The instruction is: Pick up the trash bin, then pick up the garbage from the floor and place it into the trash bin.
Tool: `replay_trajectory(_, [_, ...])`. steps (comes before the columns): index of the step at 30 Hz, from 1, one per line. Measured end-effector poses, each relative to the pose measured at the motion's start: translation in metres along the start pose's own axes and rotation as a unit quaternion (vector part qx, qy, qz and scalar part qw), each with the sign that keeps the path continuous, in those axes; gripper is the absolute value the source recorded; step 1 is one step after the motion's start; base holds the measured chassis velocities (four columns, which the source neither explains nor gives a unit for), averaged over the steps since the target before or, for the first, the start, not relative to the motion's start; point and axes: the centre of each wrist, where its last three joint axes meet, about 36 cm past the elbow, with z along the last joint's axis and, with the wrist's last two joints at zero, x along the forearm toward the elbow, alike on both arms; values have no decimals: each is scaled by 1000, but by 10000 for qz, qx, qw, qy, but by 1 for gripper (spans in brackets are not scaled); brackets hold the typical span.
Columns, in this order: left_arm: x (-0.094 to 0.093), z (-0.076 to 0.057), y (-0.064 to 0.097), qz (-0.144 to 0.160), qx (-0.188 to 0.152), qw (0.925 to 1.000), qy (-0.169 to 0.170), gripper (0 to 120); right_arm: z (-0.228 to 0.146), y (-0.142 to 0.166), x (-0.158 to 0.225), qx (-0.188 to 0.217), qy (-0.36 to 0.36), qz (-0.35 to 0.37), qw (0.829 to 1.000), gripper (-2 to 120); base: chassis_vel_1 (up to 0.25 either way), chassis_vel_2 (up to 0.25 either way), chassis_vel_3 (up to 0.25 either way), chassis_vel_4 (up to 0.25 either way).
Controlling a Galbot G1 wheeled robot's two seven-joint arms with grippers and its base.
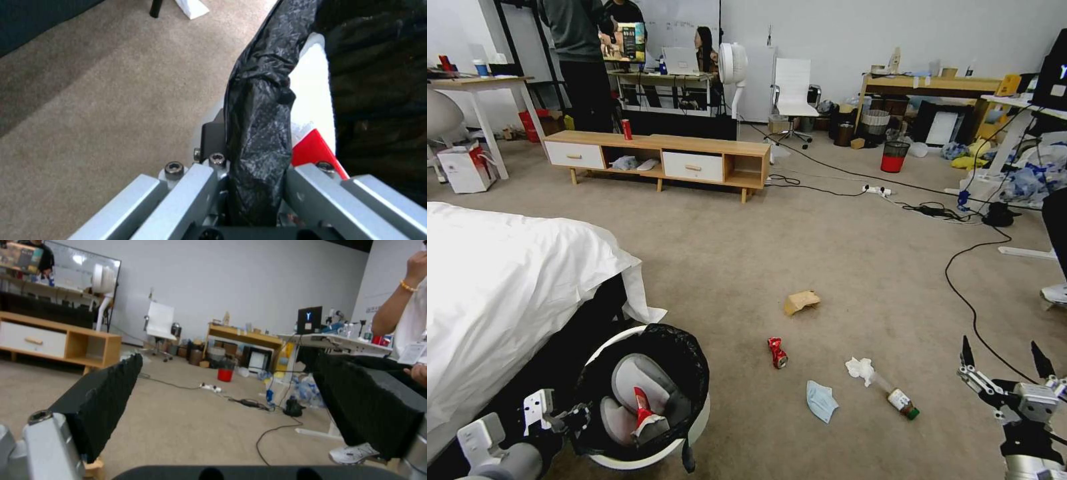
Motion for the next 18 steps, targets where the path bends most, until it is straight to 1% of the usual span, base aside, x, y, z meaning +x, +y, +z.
replay_trajectory(4, [0,1,0,-2,-10,10000,5,1,-2,-6,-5,59,107,-60,9999,100,0,0,0,0])
replay_trajectory(6, [0,1,0,-6,-4,10000,8,1,-7,-9,-8,68,372,-96,9992,100,0,0,0,0])
replay_trajectory(8, [-1,1,0,-6,0,10000,11,1,-9,-9,-9,39,469,-105,9988,100,0,0,0,0])
replay_trajectory(10, [-2,2,2,-12,-3,10000,19,1,-18,-9,-16,-89,934,-167,9955,100,0,0,0,0])
replay_trajectory(11, [-2,2,2,-12,-3,10000,19,1,-18,-9,-16,-89,934,-167,9955,100,0,0,0,0])
replay_trajectory(13, [-2,3,2,-17,-1,10000,20,1,-22,-6,-21,-176,1298,-221,9911,100,0,0,0,0])
replay_trajectory(14, [-2,3,2,-17,-1,10000,20,1,-22,-6,-21,-176,1298,-221,9911,100,0,0,0,0])
replay_trajectory(15, [-3,3,3,-20,3,10000,16,1,-26,1,-24,-259,1771,-277,9835,100,0,0,0,0])
replay_trajectory(17, [-2,3,3,-29,6,10000,13,1,-30,7,-29,-296,2113,-347,9763,100,0,0,0,0])
replay_trajectory(18, [-2,3,3,-29,6,10000,13,1,-30,7,-29,-296,2113,-347,9763,100,0,0,0,0])
